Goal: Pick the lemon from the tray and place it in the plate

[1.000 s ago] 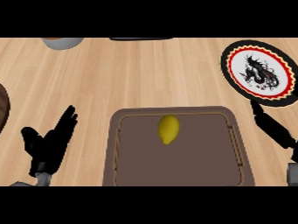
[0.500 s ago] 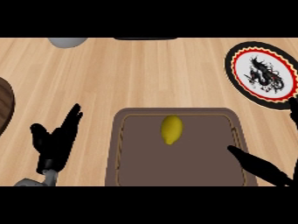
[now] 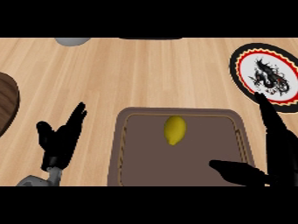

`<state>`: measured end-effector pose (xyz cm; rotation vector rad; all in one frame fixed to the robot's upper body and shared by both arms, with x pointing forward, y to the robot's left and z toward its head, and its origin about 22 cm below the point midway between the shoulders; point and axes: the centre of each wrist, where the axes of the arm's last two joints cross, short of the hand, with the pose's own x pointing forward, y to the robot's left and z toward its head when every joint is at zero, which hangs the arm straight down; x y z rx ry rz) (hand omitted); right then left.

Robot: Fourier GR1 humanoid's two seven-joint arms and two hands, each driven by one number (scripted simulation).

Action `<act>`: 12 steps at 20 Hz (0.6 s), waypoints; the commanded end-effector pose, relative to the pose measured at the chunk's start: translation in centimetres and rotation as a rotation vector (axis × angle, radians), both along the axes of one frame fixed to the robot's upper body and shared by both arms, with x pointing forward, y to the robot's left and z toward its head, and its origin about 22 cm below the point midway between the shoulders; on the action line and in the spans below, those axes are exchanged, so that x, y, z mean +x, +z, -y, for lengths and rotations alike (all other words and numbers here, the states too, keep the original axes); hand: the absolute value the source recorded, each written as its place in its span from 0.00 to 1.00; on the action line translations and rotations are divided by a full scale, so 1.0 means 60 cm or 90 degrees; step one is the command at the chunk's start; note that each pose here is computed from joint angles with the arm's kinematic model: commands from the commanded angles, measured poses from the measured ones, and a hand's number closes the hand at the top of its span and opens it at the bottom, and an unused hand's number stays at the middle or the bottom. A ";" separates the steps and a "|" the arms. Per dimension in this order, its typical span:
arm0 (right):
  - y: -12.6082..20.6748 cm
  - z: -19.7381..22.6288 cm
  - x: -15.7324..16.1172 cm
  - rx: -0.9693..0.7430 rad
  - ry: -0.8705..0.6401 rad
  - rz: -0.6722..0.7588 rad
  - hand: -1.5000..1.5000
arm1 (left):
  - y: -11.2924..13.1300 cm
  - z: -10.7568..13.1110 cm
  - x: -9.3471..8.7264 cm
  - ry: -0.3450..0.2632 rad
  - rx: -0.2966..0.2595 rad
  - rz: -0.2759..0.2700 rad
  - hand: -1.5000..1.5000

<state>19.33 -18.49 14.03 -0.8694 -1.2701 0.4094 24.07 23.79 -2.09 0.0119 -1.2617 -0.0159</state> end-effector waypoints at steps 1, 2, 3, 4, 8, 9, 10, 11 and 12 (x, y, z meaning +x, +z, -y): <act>0.027 -0.059 0.017 -0.034 -0.021 -0.077 0.00 | -0.012 -0.001 -0.020 -0.011 -0.008 -0.045 0.50; 0.027 -0.067 0.021 -0.023 -0.010 -0.077 0.00 | -0.014 0.008 -0.016 -0.014 -0.001 -0.048 0.50; 0.005 -0.083 0.058 -0.030 -0.021 -0.083 0.00 | -0.015 0.004 -0.011 -0.008 -0.006 -0.051 0.50; 0.032 -0.108 0.027 -0.034 -0.022 -0.080 0.00 | -0.010 -0.004 -0.017 0.004 -0.011 -0.042 0.50; -0.036 -0.119 0.077 -0.050 -0.040 -0.125 0.00 | -0.035 0.001 -0.025 -0.005 -0.009 -0.045 0.50; -0.027 -0.125 0.044 -0.043 -0.038 -0.136 0.00 | -0.015 -0.008 -0.018 0.002 -0.007 -0.039 0.50; -0.037 -0.140 0.058 -0.046 -0.023 -0.164 0.00 | -0.035 0.009 -0.021 0.001 -0.004 -0.048 0.50; -0.037 -0.151 0.067 -0.030 -0.017 -0.163 0.00 | -0.023 0.002 -0.002 0.006 0.000 -0.044 0.50; -0.034 -0.155 0.060 -0.031 -0.022 -0.170 0.00 | 0.001 0.004 -0.015 -0.009 -0.007 -0.048 0.50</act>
